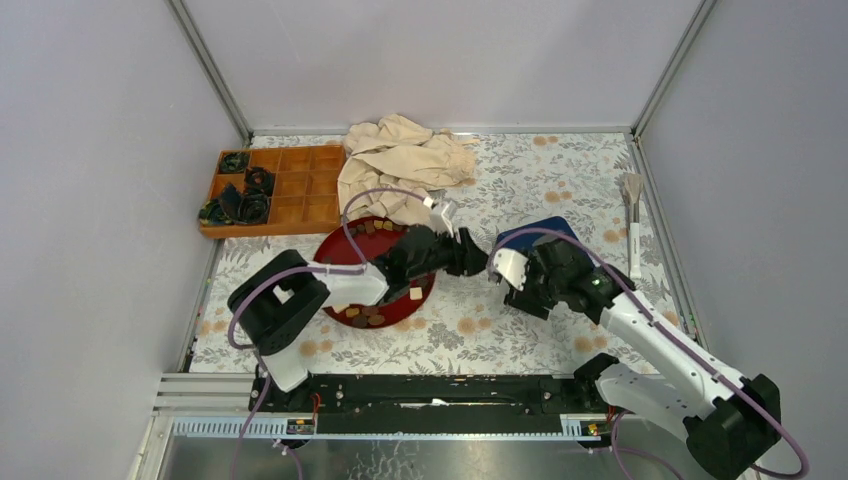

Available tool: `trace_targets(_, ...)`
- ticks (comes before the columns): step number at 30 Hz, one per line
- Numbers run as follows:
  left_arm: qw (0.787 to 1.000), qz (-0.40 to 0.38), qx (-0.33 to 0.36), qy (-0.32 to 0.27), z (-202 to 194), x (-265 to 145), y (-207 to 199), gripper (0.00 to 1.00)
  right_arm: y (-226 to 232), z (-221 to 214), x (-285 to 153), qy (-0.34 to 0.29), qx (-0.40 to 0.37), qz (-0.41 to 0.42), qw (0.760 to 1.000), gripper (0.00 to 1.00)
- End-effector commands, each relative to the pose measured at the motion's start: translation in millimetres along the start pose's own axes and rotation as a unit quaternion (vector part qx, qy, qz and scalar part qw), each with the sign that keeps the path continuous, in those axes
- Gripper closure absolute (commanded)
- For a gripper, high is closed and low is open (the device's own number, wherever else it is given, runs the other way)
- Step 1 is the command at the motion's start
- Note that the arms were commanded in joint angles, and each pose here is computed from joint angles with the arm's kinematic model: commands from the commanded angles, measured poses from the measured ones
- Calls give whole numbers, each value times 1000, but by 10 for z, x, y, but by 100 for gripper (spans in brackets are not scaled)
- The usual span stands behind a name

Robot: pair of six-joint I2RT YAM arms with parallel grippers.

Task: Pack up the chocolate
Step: Adjust the packing box at the center of the board.

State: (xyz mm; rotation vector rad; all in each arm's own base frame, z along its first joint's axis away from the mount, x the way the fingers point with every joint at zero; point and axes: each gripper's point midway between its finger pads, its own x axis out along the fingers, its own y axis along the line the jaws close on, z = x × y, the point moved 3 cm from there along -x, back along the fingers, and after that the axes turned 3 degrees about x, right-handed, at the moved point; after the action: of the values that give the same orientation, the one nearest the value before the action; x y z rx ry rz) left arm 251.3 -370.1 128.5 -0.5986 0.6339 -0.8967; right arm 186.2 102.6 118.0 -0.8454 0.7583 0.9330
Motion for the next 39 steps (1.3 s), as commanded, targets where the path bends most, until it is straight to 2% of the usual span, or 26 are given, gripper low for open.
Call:
trace_targets(1,999,24,16,-44,481,231,200,42,-246,285,-449,-76,76,-26,994,31)
trace_targets(4,996,73,9,-51,738,451,408,44,-404,-53,-512,-68,146,-24,987,56)
trace_targets(6,993,104,7,-49,836,590,563,47,-408,-315,-531,-58,183,-3,981,67)
trace_targets(8,990,132,7,-37,871,720,723,50,-387,-603,-572,-41,206,15,978,74)
trace_targets(12,988,158,-2,0,881,1003,974,57,-307,-1031,-501,1,239,44,970,80)
trace_targets(16,988,137,-21,64,698,1316,1068,60,-360,-1349,-251,37,279,48,959,80)
trace_targets(21,988,87,-36,122,301,1428,942,61,-826,-1323,-6,-11,338,-7,941,78)
trace_targets(25,990,47,-29,128,43,1141,665,62,-1079,-1163,79,-37,349,-2,936,75)
trace_targets(30,994,-2,-36,103,-141,765,310,61,-1058,-836,313,-47,310,63,948,69)
trace_targets(33,992,-27,-30,117,-317,685,83,61,-1038,-670,357,-62,292,89,950,63)
trace_targets(36,991,-28,-36,123,-479,579,-8,61,-1119,-660,314,-53,292,75,952,61)
trace_targets(39,994,-25,-51,97,-481,393,-21,61,-1219,-769,200,-28,291,40,955,57)
